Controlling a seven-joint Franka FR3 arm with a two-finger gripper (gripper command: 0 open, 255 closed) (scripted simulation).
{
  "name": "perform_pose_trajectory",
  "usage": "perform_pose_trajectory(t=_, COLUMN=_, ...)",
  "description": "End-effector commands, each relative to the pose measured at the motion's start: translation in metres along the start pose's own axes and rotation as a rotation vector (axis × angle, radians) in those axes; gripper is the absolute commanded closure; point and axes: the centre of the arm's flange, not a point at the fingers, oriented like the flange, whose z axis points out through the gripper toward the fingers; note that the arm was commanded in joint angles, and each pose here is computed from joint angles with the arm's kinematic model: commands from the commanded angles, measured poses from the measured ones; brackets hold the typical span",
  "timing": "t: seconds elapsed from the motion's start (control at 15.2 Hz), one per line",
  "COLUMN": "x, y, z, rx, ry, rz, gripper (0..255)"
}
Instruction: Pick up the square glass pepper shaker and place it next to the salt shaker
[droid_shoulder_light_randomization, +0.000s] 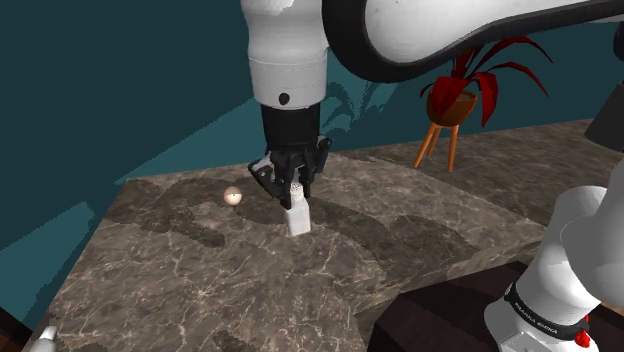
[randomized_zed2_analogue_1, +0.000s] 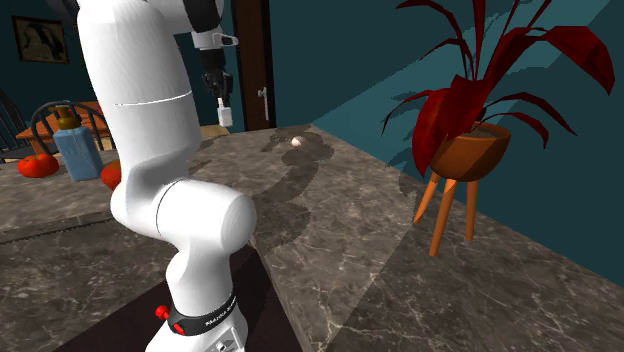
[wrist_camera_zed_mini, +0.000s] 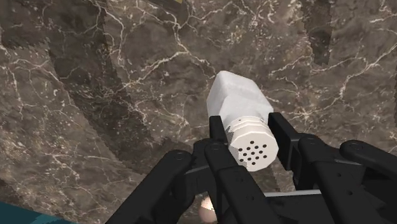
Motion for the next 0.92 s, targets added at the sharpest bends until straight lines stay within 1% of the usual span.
perform_pose_trajectory(t=0.0, x=-0.015, y=-0.024, z=-0.002, rx=0.0, ry=-0.001, rz=0.002, gripper=255)
perform_pose_trajectory(t=0.59, x=-0.073, y=-0.127, z=-0.01, rx=0.0, ry=-0.001, rz=0.002, gripper=255)
perform_pose_trajectory(t=0.66, x=-0.084, y=-0.149, z=-0.012, rx=0.0, ry=-0.001, rz=0.002, gripper=255)
perform_pose_trajectory(t=0.86, x=-0.085, y=-0.149, z=0.004, rx=0.0, ry=-0.001, rz=0.002, gripper=255)
